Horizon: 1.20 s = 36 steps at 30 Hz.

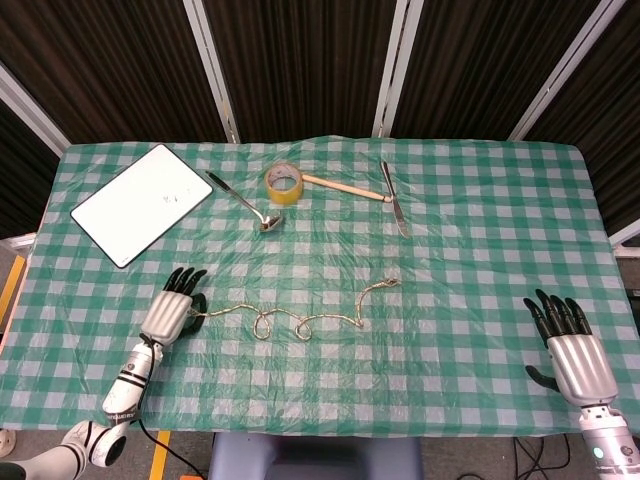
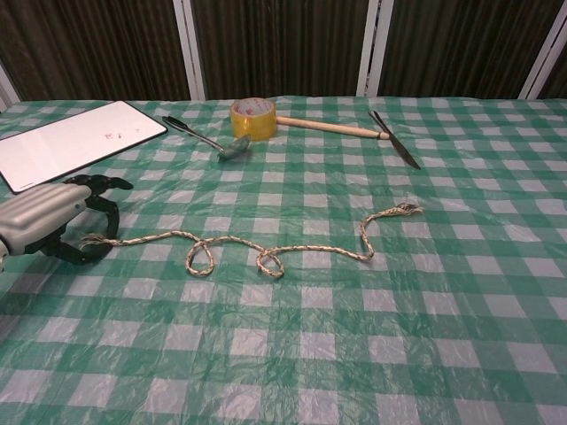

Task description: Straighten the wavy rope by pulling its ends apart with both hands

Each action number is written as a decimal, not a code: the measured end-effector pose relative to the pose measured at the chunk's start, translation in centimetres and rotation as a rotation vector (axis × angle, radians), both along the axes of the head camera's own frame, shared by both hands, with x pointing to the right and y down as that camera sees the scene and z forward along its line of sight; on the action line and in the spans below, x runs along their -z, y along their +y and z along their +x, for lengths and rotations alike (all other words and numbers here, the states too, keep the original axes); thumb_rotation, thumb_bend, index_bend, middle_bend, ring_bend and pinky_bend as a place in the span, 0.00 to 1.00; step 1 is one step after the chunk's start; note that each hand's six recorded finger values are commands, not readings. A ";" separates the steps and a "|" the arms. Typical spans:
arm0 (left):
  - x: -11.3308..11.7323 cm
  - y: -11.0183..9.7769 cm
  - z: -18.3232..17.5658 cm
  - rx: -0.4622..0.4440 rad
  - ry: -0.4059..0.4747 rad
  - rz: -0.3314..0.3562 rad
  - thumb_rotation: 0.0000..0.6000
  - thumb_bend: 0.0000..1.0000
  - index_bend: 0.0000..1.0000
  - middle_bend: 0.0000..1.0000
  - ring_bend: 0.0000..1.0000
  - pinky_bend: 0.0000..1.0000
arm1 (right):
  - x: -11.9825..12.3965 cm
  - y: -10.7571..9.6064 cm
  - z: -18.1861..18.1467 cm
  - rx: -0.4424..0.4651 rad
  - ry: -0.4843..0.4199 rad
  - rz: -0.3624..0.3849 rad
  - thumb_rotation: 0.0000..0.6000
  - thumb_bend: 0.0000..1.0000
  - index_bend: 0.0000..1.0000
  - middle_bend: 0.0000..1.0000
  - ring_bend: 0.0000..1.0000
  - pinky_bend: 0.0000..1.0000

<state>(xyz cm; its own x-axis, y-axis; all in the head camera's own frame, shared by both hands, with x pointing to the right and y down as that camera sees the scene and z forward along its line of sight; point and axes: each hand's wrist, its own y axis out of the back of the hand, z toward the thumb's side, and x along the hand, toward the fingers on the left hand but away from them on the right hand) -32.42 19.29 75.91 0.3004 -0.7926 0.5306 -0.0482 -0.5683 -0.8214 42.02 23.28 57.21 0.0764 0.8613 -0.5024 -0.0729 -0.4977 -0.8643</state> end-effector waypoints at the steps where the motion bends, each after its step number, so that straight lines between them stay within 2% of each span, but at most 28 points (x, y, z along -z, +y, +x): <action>1: 0.0 0.0 0.0 -0.001 -0.004 0.002 1.00 0.42 0.60 0.09 0.00 0.01 | 0.0 0.0 0.0 0.001 0.001 -0.001 1.00 0.24 0.00 0.00 0.00 0.00; 9: 0.4 -0.3 0.1 -0.014 -0.005 0.024 1.00 0.43 0.62 0.09 0.00 0.01 | -0.7 -0.1 -0.4 0.013 -0.006 -0.019 1.00 0.24 0.00 0.00 0.00 0.00; 11: 0.6 -0.3 0.1 -0.018 0.000 0.030 1.00 0.43 0.62 0.09 0.00 0.02 | -0.8 -0.2 -0.5 0.020 -0.008 -0.021 1.00 0.24 0.07 0.00 0.00 0.00; 13: 1.3 -0.3 0.3 -0.029 0.014 0.047 1.00 0.43 0.63 0.09 0.00 0.01 | -1.5 -0.9 -1.4 0.065 -0.017 -0.028 1.00 0.25 0.18 0.00 0.00 0.00; 16: 2.1 -0.2 0.5 -0.038 0.031 0.055 1.00 0.43 0.64 0.09 0.00 0.01 | -2.7 -2.9 -3.7 0.173 -0.029 -0.034 1.00 0.27 0.30 0.00 0.00 0.00; 21: 3.0 -0.1 0.2 -0.043 0.027 0.059 1.00 0.43 0.63 0.09 0.00 0.01 | -5.0 -7.3 -8.8 0.347 -0.038 -0.028 1.00 0.29 0.44 0.00 0.00 0.00; 24: 3.2 -0.1 0.1 -0.042 0.023 0.065 1.00 0.43 0.63 0.09 0.00 0.01 | -6.6 -9.5 -11.7 0.405 -0.044 -0.022 1.00 0.30 0.52 0.00 0.00 0.00; 30: 3.5 -0.2 -0.3 -0.030 0.019 0.063 1.00 0.43 0.64 0.09 0.00 0.01 | -10.3 -12.1 -16.1 0.433 -0.043 -0.036 1.00 0.31 0.57 0.00 0.00 0.00; 36: 3.6 -0.5 -0.5 -0.018 0.019 0.066 1.00 0.43 0.64 0.09 0.00 0.02 | -13.4 -13.5 -19.2 0.446 -0.005 -0.056 1.00 0.32 0.57 0.00 0.00 0.00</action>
